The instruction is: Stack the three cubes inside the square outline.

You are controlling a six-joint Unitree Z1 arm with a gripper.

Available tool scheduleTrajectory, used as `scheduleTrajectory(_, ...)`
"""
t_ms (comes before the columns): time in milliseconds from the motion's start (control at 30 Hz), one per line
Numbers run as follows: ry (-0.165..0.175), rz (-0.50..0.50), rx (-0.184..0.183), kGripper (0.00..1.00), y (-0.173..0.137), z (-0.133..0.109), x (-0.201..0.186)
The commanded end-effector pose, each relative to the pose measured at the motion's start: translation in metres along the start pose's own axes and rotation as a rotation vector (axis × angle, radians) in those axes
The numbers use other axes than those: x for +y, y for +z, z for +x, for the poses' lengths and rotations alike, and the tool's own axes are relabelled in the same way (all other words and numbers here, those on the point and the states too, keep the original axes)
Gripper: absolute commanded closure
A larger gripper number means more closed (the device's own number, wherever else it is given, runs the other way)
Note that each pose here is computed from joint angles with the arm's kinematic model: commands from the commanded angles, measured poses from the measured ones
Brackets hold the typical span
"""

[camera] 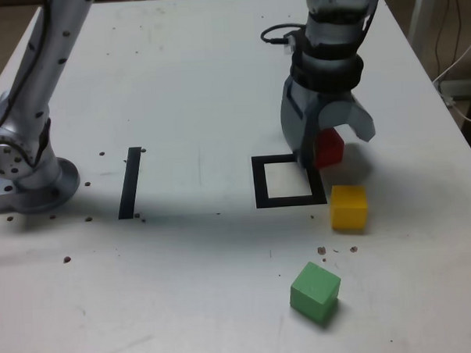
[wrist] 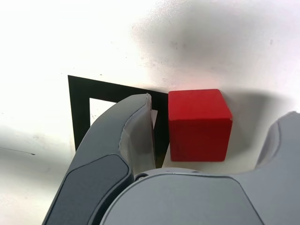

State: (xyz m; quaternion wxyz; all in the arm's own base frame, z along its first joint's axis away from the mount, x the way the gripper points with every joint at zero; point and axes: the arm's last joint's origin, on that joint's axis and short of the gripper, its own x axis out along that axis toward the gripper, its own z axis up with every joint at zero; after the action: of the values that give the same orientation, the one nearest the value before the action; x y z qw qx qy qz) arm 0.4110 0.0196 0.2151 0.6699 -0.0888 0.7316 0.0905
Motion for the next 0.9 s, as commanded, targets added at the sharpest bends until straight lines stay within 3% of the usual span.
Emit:
scheduleTrajectory(0, 0.000, -0.008, 0.006, 0.38, 0.0009, 0.0016, 0.0001)
scheduleTrajectory(267, 0.010, -0.022, 0.014, 0.58, 0.0007, 0.0041, 0.0006)
scheduleTrajectory(467, 0.028, -0.026, -0.003, 0.74, 0.0013, 0.0034, 0.0015)
scheduleTrajectory(700, 0.027, -0.029, 0.004, 0.82, -0.0003, 0.0043, 0.0026)
scheduleTrajectory(867, 0.014, -0.030, -0.014, 0.84, -0.0055, -0.0040, 0.0036)
